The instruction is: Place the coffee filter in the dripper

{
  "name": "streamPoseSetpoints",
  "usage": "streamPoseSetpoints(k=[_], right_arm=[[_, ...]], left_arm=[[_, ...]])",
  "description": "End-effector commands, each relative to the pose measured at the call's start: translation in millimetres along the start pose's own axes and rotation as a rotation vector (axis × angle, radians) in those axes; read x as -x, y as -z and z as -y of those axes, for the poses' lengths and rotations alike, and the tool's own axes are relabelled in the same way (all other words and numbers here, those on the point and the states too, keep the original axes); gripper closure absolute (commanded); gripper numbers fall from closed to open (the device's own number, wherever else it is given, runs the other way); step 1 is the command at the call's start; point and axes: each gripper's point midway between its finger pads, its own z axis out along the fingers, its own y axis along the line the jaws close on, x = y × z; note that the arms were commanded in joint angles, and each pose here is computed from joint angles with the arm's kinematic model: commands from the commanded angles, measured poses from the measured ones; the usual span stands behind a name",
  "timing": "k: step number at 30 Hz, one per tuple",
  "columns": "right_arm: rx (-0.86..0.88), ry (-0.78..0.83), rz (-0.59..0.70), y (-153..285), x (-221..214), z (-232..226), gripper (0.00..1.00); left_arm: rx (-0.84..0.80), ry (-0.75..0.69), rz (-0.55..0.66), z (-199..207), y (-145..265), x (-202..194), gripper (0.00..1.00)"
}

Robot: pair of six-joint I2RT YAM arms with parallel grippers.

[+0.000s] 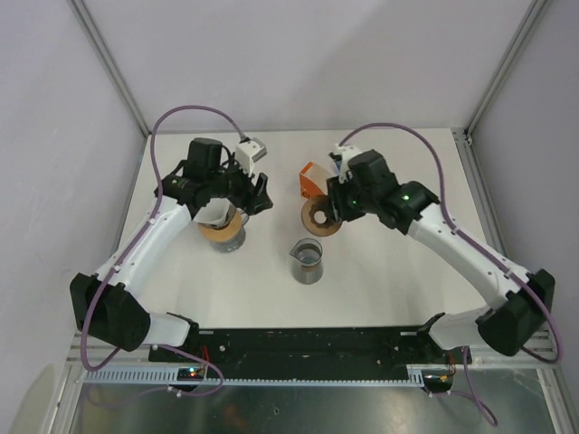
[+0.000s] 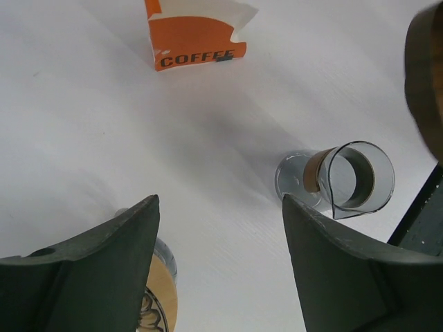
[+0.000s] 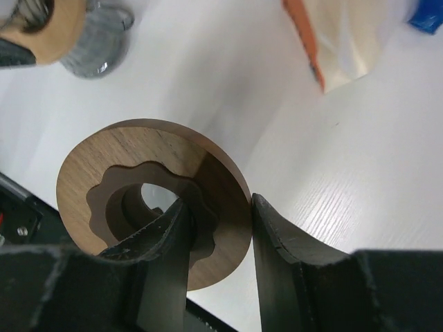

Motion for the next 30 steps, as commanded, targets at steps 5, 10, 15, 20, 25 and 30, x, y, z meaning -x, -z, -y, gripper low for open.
streamPoseSetpoints(k=[5, 10, 15, 20, 25, 30], right_arm=[[-0.017, 0.167, -0.225, -21, -28, -25, 0.9], [-0.016, 0.207, -0.294, -37, -39, -32, 0.87], [-0.007, 0.231, -0.321, -48, -48, -39, 0.85], [0.002, 0.241, -0.343, -53, -55, -41, 0.81], [0.029, 0.25, -0.361, -55, -64, -47, 0.77], [0.039, 0.255, -0.378, -57, -71, -48, 0.7]], left_arm=[[-0.02, 0.048, 0.068, -1, 20, 6, 0.23], [-0.037, 0.06, 0.068, -1, 20, 3, 0.23], [-0.039, 0.063, 0.069, -2, 20, 2, 0.24], [-0.048, 0.066, 0.073, -1, 21, 2, 0.24], [-0.048, 0.065, 0.075, -2, 22, 3, 0.23], [-0.054, 0.067, 0.076, -1, 22, 3, 0.23]])
